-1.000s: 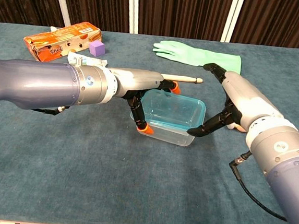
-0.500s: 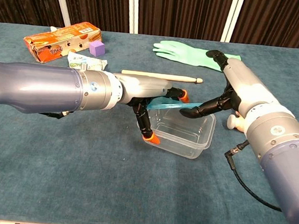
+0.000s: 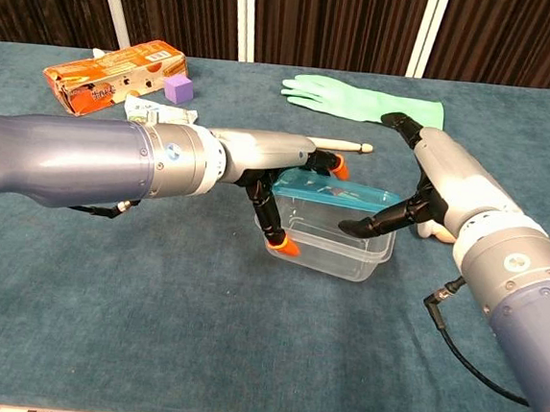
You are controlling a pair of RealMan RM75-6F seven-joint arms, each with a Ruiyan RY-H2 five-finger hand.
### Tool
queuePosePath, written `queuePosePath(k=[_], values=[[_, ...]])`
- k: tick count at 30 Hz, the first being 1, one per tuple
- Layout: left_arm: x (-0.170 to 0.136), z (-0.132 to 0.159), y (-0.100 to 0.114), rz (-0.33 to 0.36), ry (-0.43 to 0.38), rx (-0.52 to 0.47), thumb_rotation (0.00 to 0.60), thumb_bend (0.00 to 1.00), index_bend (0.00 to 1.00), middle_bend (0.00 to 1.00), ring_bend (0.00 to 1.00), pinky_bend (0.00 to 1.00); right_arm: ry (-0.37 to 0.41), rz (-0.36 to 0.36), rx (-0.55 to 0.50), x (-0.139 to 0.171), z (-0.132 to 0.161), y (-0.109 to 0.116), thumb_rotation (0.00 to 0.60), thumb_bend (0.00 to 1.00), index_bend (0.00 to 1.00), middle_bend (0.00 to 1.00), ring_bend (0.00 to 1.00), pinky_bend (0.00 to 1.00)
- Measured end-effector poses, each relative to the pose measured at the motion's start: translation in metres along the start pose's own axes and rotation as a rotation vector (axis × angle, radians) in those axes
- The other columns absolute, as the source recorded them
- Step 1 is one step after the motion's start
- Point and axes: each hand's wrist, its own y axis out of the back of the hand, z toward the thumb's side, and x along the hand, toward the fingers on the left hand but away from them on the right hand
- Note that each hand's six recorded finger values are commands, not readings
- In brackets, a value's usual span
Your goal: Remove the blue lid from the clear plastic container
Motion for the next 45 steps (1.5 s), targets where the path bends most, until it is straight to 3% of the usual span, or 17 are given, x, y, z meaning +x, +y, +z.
queuePosePath(k=[7,10,16,25,29,34,45], values=[[-0.001,0.002,0.000,0.002,-0.010,-0.012,0.600,0.22,0.16,0.22,0.17,0.32,0.010,0.005,0.007,-0.001,0.002,-0.002,0.600,0.14,0.26,0.25,0.07,0.00],[-0.001,0.001,-0.002,-0.005,-0.011,-0.012,0.600,0.22,0.16,0.22,0.17,0.32,0.015,0.004,0.006,-0.002,0.003,-0.003,0.600,0.20,0.37,0.31,0.10,0.00],[-0.002,-0.002,-0.003,-0.011,-0.007,-0.010,0.600,0.22,0.16,0.22,0.17,0.32,0.026,-0.001,-0.001,-0.002,0.005,-0.002,0.600,0.37,0.50,0.32,0.10,0.00],[-0.002,-0.003,-0.003,-0.009,-0.006,-0.011,0.600,0.22,0.16,0.21,0.16,0.31,0.029,0.000,0.003,-0.004,0.005,-0.001,0.600,0.56,0.60,0.32,0.10,0.00],[-0.003,-0.003,0.000,-0.002,-0.006,-0.013,0.600,0.22,0.14,0.19,0.11,0.27,0.028,0.007,0.007,-0.003,0.005,-0.002,0.600,0.60,0.63,0.32,0.10,0.00],[-0.004,-0.006,0.003,0.007,-0.003,-0.016,0.600,0.21,0.04,0.11,0.01,0.17,0.023,0.006,0.008,-0.004,0.002,-0.002,0.600,0.61,0.67,0.32,0.10,0.00],[-0.012,-0.010,0.011,0.034,-0.003,-0.035,0.600,0.21,0.01,0.07,0.00,0.16,0.029,-0.007,0.020,-0.006,0.001,0.001,0.600,0.61,0.71,0.32,0.10,0.00]])
